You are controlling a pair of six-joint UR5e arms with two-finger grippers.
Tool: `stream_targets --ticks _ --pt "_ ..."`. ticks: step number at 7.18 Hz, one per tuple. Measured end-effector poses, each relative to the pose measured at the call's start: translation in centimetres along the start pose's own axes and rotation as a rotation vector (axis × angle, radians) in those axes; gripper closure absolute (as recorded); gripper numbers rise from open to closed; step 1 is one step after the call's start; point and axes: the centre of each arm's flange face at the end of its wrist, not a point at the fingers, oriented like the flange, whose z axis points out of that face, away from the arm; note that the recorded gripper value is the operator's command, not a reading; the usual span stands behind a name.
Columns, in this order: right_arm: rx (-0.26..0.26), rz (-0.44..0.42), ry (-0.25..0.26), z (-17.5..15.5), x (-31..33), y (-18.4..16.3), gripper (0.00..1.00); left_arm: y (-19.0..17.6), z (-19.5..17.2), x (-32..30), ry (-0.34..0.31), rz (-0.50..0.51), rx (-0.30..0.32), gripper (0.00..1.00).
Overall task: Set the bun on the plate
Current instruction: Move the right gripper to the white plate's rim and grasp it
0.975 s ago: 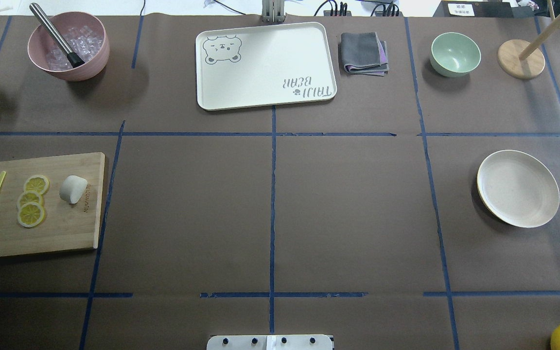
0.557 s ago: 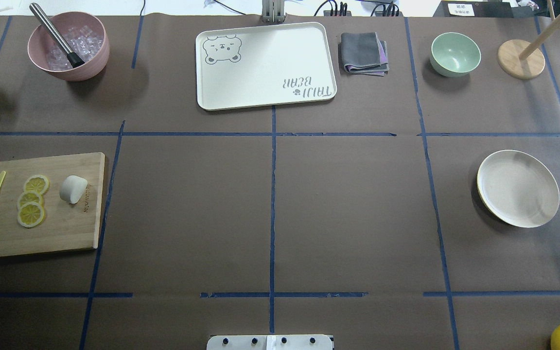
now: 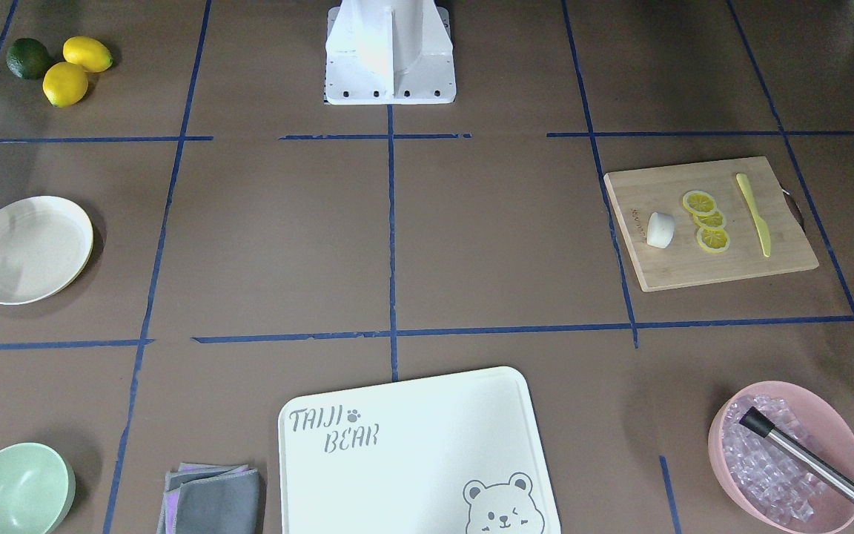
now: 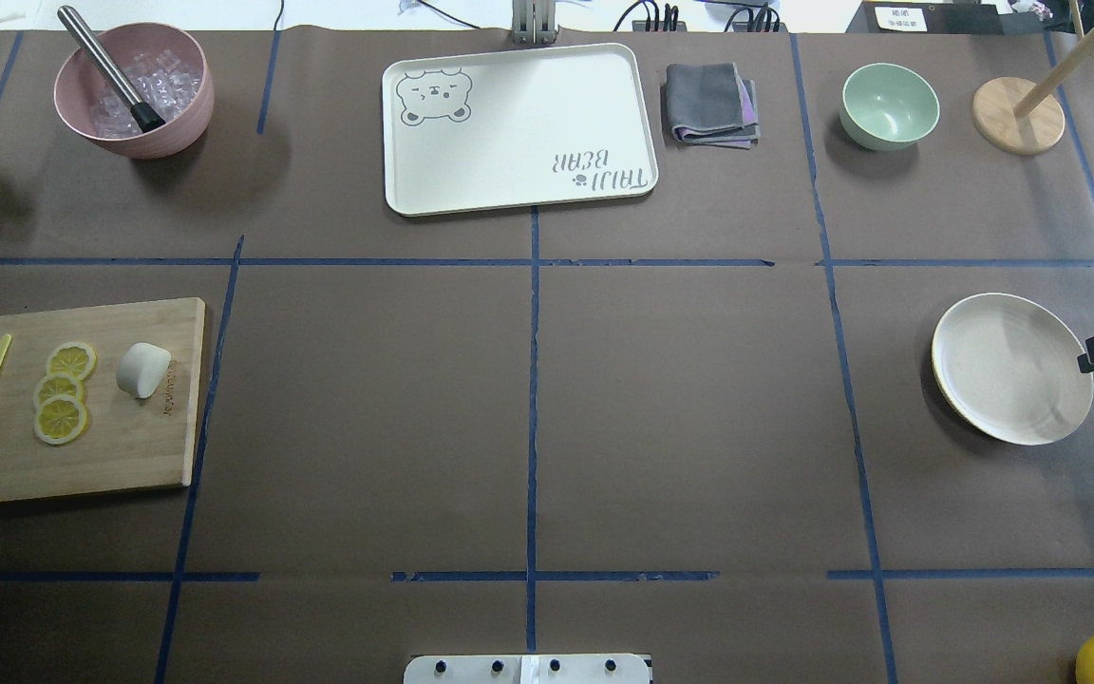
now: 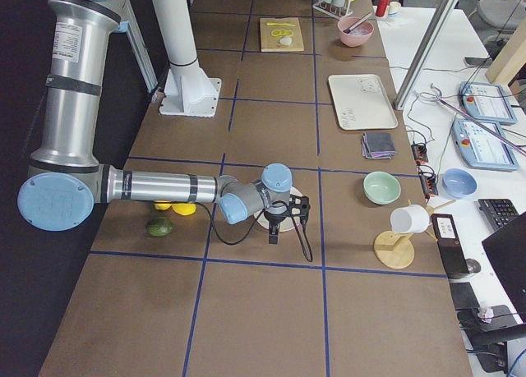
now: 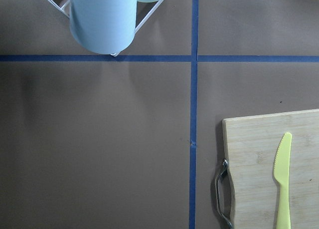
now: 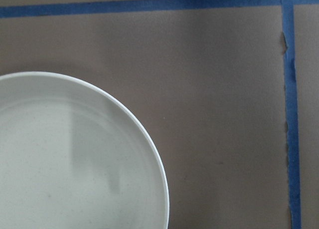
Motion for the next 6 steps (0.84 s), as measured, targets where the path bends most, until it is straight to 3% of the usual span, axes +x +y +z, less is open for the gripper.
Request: stream_targets --ticks 2,4,5,6 --pt "-0.020 -0.012 0.017 1.4 -0.3 0.3 0.01 0.0 -0.1 0.1 0.000 0.002 0.002 0.00" --pt "-0.032 -0.020 0.021 2.2 -0.8 0.1 0.13 -0.1 -0.1 0.1 -0.001 0.006 0.006 0.00" --pt "-0.034 -0.021 0.022 2.4 -1.0 -0.1 0.33 -0.1 -0.2 0.1 -0.001 0.007 0.008 0.00" --pt "-0.034 -0.020 0.022 2.5 -1.0 -0.2 0.74 -0.1 -0.2 0.1 -0.002 0.009 0.009 0.00"
